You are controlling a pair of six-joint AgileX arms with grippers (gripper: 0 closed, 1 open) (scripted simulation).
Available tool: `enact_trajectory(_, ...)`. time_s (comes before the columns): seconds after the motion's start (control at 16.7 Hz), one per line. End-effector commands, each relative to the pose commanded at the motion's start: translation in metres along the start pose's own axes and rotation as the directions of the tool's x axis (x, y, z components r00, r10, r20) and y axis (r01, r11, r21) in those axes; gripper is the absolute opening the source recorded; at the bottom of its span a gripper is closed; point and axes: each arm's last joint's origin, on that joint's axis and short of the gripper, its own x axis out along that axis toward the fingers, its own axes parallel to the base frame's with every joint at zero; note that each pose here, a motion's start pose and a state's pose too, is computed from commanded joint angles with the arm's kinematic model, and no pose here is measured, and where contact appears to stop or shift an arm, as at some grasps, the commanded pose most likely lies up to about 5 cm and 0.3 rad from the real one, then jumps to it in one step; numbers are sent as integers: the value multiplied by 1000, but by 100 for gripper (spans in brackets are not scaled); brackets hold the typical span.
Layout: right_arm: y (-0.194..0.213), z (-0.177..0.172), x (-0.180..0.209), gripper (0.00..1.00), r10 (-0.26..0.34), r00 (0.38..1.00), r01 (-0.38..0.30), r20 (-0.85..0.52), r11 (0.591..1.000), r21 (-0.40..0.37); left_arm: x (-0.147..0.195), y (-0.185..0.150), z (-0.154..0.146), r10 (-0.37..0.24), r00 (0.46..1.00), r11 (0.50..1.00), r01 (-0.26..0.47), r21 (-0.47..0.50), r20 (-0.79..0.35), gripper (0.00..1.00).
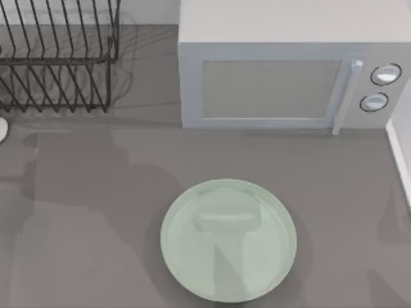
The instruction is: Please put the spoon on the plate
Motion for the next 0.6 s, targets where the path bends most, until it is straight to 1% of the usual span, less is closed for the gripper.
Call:
enact_trajectory(0.36,0,0,0,100,0,1000,0,0,1000,0,72,2,2,5,1000,1000,-5,-1,13,100)
enact_trajectory(0.48,0,0,0,100,0,1000,0,0,1000,0,85,1,-1,2,1000,1000,-2,-1,5,100)
enact_trajectory(0.6,0,0,0,100,0,1000,0,0,1000,0,86,1,-1,2,1000,1000,-2,-1,4,100)
